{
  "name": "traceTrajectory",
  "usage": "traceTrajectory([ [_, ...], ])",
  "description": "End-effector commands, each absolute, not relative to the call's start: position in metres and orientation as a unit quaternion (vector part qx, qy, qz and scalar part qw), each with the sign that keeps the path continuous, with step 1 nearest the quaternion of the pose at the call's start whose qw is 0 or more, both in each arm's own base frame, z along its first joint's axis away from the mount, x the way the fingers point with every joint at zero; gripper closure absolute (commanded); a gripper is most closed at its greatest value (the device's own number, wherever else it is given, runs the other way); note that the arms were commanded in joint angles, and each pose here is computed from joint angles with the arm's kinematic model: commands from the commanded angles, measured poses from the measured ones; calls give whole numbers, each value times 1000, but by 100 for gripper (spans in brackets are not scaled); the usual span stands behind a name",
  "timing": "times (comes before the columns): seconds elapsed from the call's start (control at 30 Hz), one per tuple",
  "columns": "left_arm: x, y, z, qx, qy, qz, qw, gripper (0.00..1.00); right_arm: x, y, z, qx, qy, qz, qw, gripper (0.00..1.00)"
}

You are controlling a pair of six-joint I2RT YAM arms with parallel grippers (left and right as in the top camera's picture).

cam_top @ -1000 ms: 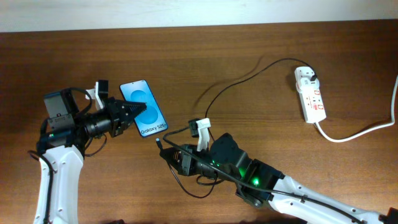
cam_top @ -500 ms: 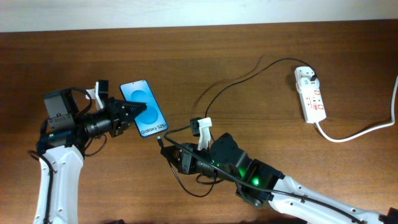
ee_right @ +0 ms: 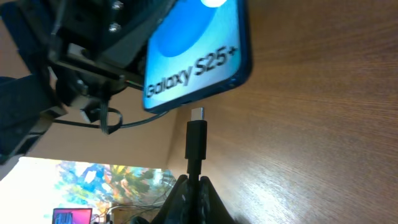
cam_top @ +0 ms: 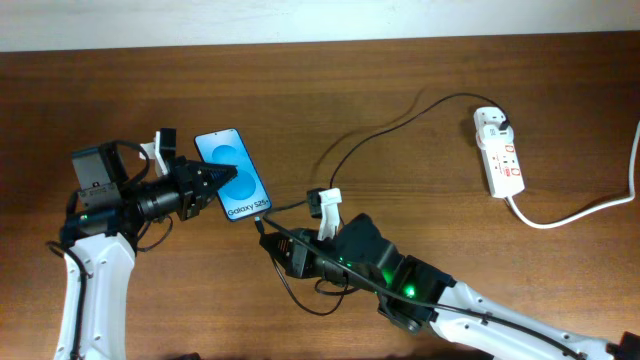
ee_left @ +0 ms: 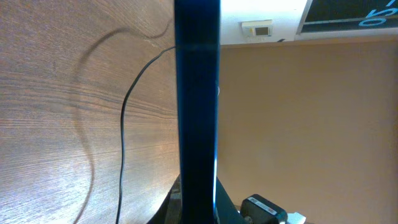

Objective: Plug charger to phone and switch on socket
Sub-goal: 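Raise the cable plug under the phone's bottom port with the right gripper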

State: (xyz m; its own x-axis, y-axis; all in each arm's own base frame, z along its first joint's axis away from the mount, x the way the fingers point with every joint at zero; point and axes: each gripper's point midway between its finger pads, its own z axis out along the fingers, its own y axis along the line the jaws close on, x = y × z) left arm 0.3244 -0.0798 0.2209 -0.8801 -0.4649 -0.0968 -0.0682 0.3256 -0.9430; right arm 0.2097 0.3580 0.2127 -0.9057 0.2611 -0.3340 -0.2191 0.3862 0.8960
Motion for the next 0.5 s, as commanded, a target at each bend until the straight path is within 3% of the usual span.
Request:
traceTrajectory([
  [0.0, 324, -84, 235, -147, 787, -570, 183, 100, 211, 366, 212, 7, 800, 559, 218, 96],
  [0.47, 325, -83, 234, -149, 788, -568, 185, 100, 202, 361, 226, -25, 793, 565, 226, 96],
])
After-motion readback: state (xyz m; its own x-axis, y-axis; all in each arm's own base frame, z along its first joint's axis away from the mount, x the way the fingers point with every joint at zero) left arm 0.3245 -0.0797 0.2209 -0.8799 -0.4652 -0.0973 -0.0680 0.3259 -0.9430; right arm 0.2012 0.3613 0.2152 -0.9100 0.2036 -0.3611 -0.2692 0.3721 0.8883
